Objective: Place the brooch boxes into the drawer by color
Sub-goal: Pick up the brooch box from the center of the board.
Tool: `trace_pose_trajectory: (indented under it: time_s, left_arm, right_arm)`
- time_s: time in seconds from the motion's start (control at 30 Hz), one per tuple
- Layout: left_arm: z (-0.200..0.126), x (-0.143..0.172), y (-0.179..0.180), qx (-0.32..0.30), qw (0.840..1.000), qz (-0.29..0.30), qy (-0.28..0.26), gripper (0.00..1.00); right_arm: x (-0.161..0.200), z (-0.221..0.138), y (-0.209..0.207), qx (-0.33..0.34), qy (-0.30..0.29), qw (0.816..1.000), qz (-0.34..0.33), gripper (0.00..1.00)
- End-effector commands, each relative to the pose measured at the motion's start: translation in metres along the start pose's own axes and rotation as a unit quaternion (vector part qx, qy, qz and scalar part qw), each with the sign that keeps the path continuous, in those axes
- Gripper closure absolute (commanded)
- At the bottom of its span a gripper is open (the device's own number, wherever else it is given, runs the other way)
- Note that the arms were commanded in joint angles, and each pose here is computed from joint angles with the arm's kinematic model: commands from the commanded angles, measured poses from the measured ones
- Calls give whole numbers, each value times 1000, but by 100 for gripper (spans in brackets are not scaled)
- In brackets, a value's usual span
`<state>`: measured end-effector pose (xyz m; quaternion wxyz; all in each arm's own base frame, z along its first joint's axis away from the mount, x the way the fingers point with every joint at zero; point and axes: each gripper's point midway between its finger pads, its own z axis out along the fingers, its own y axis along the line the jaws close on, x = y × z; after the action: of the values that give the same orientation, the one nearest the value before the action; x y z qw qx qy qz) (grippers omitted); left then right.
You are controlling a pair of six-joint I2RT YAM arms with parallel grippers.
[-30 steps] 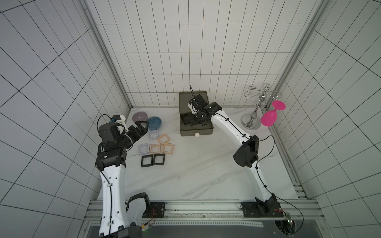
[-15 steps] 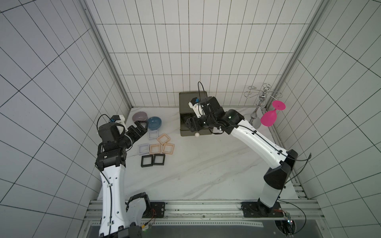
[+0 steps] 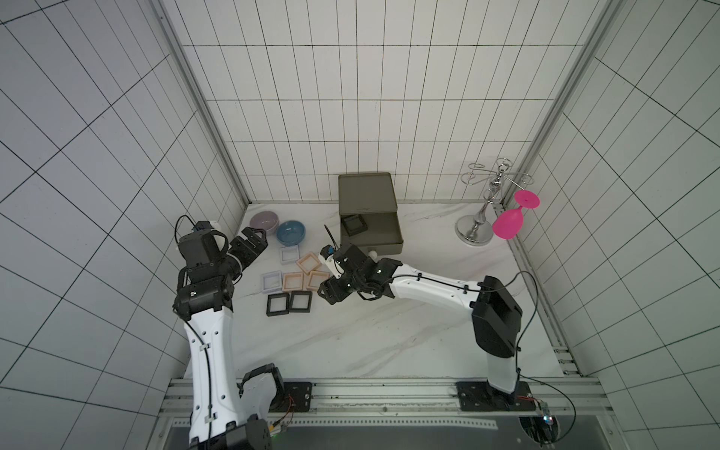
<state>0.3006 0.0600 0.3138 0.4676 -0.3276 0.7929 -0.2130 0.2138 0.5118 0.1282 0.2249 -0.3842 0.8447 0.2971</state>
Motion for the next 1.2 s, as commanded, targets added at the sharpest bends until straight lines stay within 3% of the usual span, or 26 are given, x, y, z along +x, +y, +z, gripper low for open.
trace_pose_trajectory:
  time_s: [0.0,0.3,0.5,1.17]
  left_arm:
    - [-10,-17,0,-14,999,-10,-29,1]
    - [-19,-26,-17,25,998,-31,-43,2]
    - [-18,-19,-19,39,998,-31,-34,2]
    - [-20,-13,-26,66,997,-26,-26,2]
  right_arm:
    - [-30,14,13,-22,-22,999,15,30]
    - [-14,70,4,-11,50,999,16,37]
    - [-5,75,7,-18,63,997,26,42]
    - [16,106,8,-31,119,991,49,44]
